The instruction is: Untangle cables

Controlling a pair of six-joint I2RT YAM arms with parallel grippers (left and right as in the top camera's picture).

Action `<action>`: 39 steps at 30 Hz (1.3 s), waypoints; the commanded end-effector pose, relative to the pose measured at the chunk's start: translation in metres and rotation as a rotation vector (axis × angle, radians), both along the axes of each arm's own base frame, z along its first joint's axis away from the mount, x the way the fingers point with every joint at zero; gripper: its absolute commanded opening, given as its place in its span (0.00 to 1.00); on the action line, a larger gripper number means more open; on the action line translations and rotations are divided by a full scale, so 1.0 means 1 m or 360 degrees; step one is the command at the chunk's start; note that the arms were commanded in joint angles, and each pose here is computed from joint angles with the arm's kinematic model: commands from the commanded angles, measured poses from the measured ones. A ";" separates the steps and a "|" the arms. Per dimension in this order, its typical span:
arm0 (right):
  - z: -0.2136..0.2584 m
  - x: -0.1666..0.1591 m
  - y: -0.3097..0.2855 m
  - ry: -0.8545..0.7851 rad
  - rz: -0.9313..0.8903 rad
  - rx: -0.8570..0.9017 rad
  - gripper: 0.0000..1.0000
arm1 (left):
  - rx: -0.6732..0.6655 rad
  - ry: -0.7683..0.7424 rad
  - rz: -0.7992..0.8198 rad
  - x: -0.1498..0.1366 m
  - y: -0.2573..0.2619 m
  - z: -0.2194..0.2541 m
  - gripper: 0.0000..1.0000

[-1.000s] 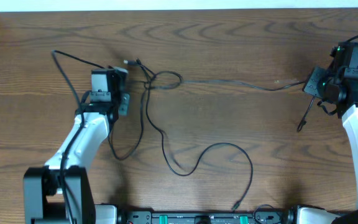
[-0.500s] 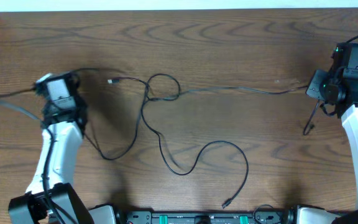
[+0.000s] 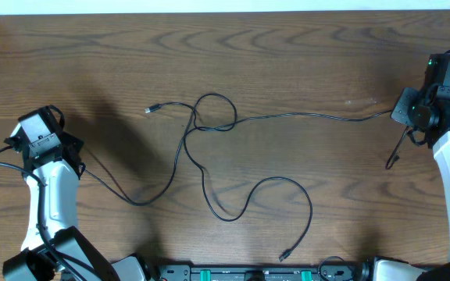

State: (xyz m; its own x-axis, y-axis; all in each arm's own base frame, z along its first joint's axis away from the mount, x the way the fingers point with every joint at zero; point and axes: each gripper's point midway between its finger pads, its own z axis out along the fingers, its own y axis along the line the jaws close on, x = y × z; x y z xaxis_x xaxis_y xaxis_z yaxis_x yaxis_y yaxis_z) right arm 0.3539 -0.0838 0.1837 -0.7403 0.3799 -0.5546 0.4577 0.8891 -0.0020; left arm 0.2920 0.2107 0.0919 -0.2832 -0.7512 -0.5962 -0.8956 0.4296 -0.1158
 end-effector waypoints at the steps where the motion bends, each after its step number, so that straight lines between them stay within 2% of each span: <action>1: 0.003 0.004 0.004 -0.0023 0.0015 0.0051 0.01 | -0.0031 -0.0039 -0.0051 0.005 -0.005 0.003 0.08; 5: 0.002 0.004 0.005 -0.0023 0.0019 0.0058 0.01 | -0.0043 -0.0043 -0.0059 0.006 -0.006 0.003 0.09; 6: 0.002 0.004 0.006 -0.0024 0.0022 0.0062 0.01 | -0.0060 -0.0052 -0.0072 0.007 -0.008 0.002 0.17; 10: 0.002 0.005 0.008 -0.0028 0.0035 0.0081 0.01 | -0.0116 -0.0080 -0.0124 0.012 -0.015 0.001 0.72; 12: 0.002 0.005 0.009 -0.0028 0.0037 0.0084 0.01 | -0.0128 -0.0081 -0.0160 0.014 -0.018 0.000 0.91; 13: 0.002 0.005 0.009 -0.0028 0.0037 0.0085 0.01 | -0.0129 -0.0075 -0.0165 0.013 -0.019 0.000 0.96; 19: 0.002 0.005 0.009 -0.0028 0.0037 0.0085 0.01 | -0.0166 -0.0051 -0.0230 0.013 -0.025 -0.003 0.98; 24: 0.002 0.005 0.009 -0.0029 0.0037 0.0085 0.01 | -0.0264 -0.0075 -0.0647 0.030 -0.057 -0.004 0.99; 28: 0.002 0.005 0.009 -0.0029 0.0037 0.0086 0.01 | -0.0293 -0.0112 -0.1175 0.047 -0.104 0.000 0.99; 32: 0.002 0.005 0.010 -0.0029 0.0041 0.0092 0.01 | -0.0298 -0.0160 -0.1575 0.057 -0.150 0.005 0.99; 39: 0.002 0.006 0.013 -0.0033 0.0056 0.0116 0.01 | -0.0300 -0.0144 -0.1905 0.062 -0.211 0.006 0.99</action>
